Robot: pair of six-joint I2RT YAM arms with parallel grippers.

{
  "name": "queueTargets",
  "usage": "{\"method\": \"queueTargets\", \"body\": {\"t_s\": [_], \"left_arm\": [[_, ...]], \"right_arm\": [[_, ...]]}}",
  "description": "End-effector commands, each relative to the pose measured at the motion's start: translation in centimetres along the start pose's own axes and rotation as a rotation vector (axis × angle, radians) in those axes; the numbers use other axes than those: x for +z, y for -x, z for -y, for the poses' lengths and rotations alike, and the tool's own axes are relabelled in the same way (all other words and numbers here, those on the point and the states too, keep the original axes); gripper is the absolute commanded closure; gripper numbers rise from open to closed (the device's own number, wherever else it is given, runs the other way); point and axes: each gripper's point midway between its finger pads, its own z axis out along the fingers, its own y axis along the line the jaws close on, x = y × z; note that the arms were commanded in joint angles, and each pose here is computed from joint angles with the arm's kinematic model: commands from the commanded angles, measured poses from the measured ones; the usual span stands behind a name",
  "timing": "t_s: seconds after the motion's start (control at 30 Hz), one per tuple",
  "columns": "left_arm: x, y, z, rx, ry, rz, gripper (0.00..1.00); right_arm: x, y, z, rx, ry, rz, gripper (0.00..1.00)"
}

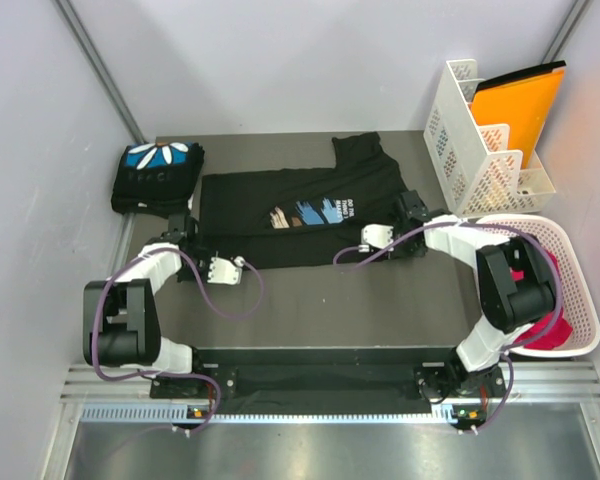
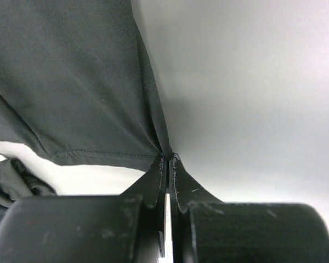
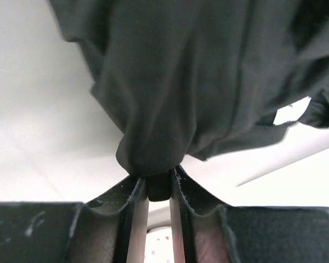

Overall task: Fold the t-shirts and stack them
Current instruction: Fold the tshirt

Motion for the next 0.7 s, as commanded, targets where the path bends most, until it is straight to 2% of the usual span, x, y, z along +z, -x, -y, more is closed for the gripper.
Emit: {"method": "queueTargets", "body": {"t_s": [0.0,0.23,0.43,0.53,0.6,0.67], "left_arm": [[-0.4,-0.3,1.5,0.010,-0.044,-0.009,1.00],[-0.6,-0.7,1.3,0.019,-0.039,-0.024,1.00],[-1.2,-1.4,0.9,0.019,-0.033,-0.036,1.00],[-1.3,-1.7,0.8,0.019,-0.035,-0.043,1.00],[-1.4,-1.8,0.8,0.018,-0.034,-0.045,1.00],[-1.4,-1.9,0.9,0.018,-0.037,-0.046,1.00]], "right_arm": [[-1.6,-0.4,3.0,0.000,-0.071,0.005,0.81],[-3.0,-2.1,3.4,-0.042,-0.042,-0.033,0.83],[-3.7,-3.6,2.3,-0.103,0.000,-0.061,0.92],[-3.6,-4.2,0.8,-0.121,0.056,-0.072,0.90],[-3.3,-4.4,0.0,-0.129,0.075,-0.079,0.83],[-3.0,-4.7,-0.2,-0.128,0.073,-0.090,0.83]]}}
